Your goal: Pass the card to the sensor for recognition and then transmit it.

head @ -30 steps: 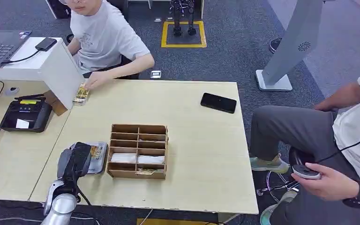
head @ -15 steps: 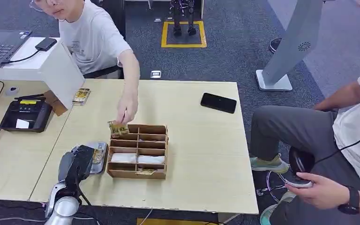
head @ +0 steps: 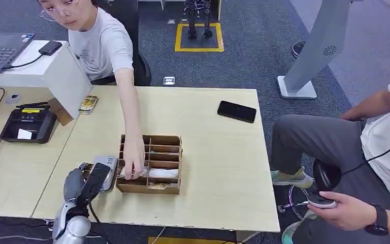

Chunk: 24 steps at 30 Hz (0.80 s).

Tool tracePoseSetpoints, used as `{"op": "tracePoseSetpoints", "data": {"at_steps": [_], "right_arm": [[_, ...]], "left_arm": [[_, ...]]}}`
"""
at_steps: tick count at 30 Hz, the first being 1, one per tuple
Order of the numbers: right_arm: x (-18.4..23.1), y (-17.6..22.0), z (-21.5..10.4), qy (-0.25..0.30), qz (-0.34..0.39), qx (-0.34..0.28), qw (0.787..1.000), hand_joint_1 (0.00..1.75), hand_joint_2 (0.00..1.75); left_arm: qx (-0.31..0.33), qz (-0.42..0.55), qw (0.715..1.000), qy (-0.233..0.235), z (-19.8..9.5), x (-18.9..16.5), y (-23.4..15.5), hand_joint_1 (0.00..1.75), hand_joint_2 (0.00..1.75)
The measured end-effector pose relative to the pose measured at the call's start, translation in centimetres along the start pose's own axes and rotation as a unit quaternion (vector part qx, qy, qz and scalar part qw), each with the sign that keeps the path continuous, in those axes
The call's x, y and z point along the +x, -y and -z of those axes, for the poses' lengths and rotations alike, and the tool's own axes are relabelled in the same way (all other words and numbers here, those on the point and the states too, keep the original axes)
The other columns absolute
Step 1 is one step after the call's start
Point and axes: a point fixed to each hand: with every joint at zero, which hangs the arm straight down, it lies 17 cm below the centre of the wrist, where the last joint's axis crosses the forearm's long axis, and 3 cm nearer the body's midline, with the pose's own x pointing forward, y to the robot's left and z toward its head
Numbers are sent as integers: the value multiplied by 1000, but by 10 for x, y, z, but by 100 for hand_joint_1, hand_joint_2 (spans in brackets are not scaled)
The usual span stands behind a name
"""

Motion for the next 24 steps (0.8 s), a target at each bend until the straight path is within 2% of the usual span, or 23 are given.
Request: {"op": "tracePoseSetpoints", "data": {"at_steps": [24], "right_arm": [[-1,1,0,-3,-9,-1,1000,0,175]], "left_arm": [[11,5,1000,-26,4,-19,-4,175,175]]}}
